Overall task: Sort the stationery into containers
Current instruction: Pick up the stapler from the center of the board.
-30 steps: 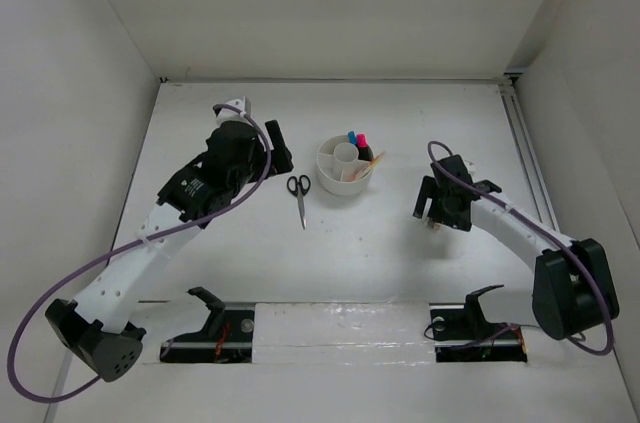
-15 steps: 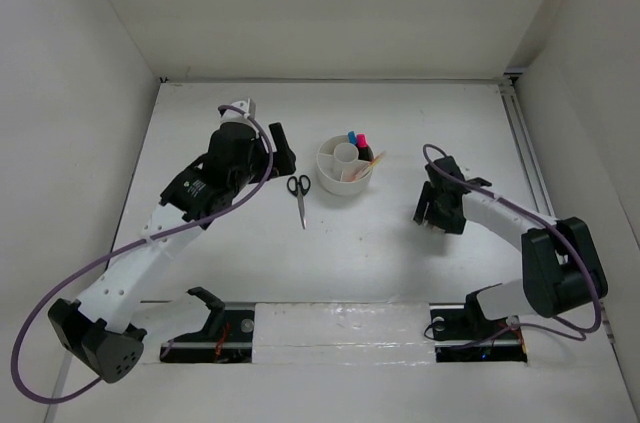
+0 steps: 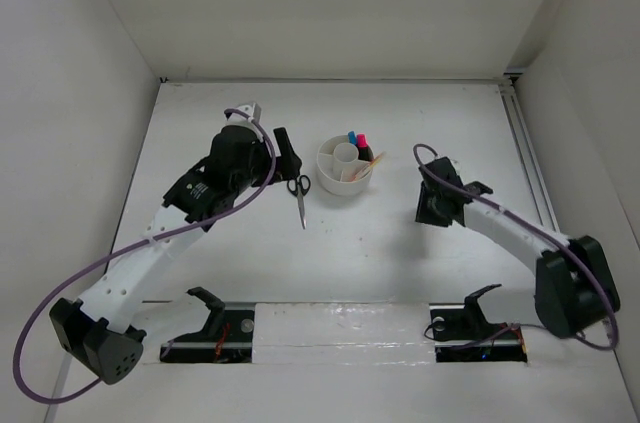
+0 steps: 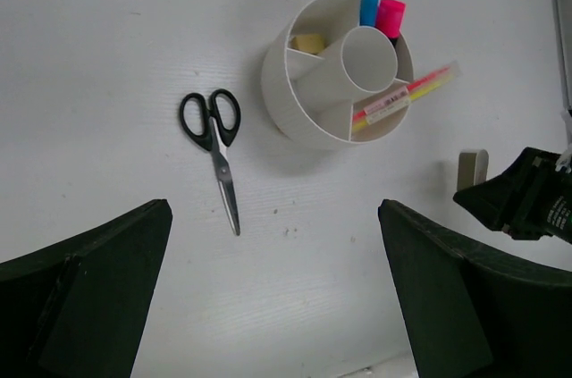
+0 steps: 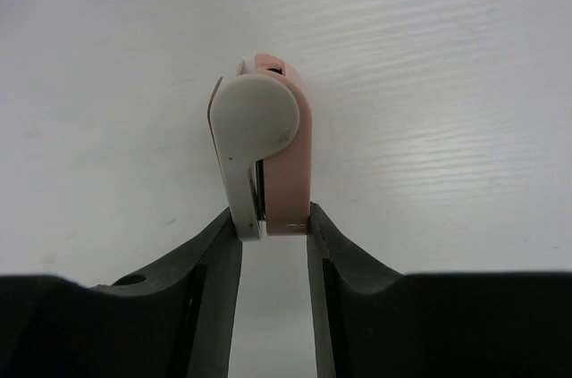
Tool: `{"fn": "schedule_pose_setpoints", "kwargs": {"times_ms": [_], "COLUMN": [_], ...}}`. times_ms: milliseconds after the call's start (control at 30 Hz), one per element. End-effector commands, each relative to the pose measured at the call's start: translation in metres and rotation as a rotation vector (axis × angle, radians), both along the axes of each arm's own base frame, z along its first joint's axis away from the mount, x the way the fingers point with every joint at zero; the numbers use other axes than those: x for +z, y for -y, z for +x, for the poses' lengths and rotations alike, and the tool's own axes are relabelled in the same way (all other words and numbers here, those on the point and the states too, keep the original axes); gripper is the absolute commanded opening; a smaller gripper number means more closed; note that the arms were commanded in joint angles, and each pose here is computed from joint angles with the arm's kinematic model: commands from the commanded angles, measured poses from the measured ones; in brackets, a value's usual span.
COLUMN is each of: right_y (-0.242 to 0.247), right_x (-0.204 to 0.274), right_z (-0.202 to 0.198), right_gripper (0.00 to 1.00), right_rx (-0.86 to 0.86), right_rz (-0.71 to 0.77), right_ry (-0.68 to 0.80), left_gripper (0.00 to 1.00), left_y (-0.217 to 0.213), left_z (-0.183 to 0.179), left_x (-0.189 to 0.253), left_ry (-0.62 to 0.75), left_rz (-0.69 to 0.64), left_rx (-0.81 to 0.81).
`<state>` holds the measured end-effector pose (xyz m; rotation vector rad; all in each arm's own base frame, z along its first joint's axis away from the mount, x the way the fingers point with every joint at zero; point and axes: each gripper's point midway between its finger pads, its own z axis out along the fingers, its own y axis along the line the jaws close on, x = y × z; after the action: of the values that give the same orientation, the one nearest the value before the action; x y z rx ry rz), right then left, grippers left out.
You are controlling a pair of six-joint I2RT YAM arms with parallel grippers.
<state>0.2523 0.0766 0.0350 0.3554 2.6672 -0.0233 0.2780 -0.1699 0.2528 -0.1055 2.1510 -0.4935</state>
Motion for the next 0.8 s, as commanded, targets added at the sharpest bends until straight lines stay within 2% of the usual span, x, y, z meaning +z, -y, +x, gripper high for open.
{"fn": "schedule_pose_setpoints", "kwargs": {"times_ms": [0, 100, 300, 367, 400, 600, 767], "right_y": [-0.043, -0.057, -0.089, -0.096, -0.101, -0.127, -0.145], "right_x": [0.078, 0.119, 0.164, 0.187, 0.198, 0.229, 0.240], "right_z": [0.018, 0.010, -0.014, -0.020, -0.024, -0.040, -0.040], "right_gripper": [0.00, 0.00, 0.00, 0.00, 0.00, 0.00, 0.00], "right_rx": [0.176, 0.255, 0.513, 0.551, 0.574, 0.665, 0.701], "right_rz": [0.107, 0.205, 0.309, 0.338, 0.364, 0.444, 0.471], "right_ry": [0.309, 0.451, 0.583, 0.671, 0.701, 0.749, 0.753], "left_gripper": [1.00, 1.00, 1.00, 1.00, 1.00, 1.00, 0.99], "left_y": [0.023, 0.047, 0.084, 0.095, 0.099, 0.132, 0.140], "left_z": [-0.006, -0.013, -0.030, -0.038, -0.038, -0.063, -0.066], "left_x": [0.017, 0.038, 0.060, 0.056, 0.068, 0.088, 0.090], "left_ry": [0.032, 0.070, 0.130, 0.096, 0.143, 0.227, 0.265], "left_rz": [-0.126, -0.239, -0.446, -0.509, -0.547, -0.595, -0.607], "left_rx": [-0.091, -0.202, -0.402, -0.460, -0.488, -0.629, -0.668]}}
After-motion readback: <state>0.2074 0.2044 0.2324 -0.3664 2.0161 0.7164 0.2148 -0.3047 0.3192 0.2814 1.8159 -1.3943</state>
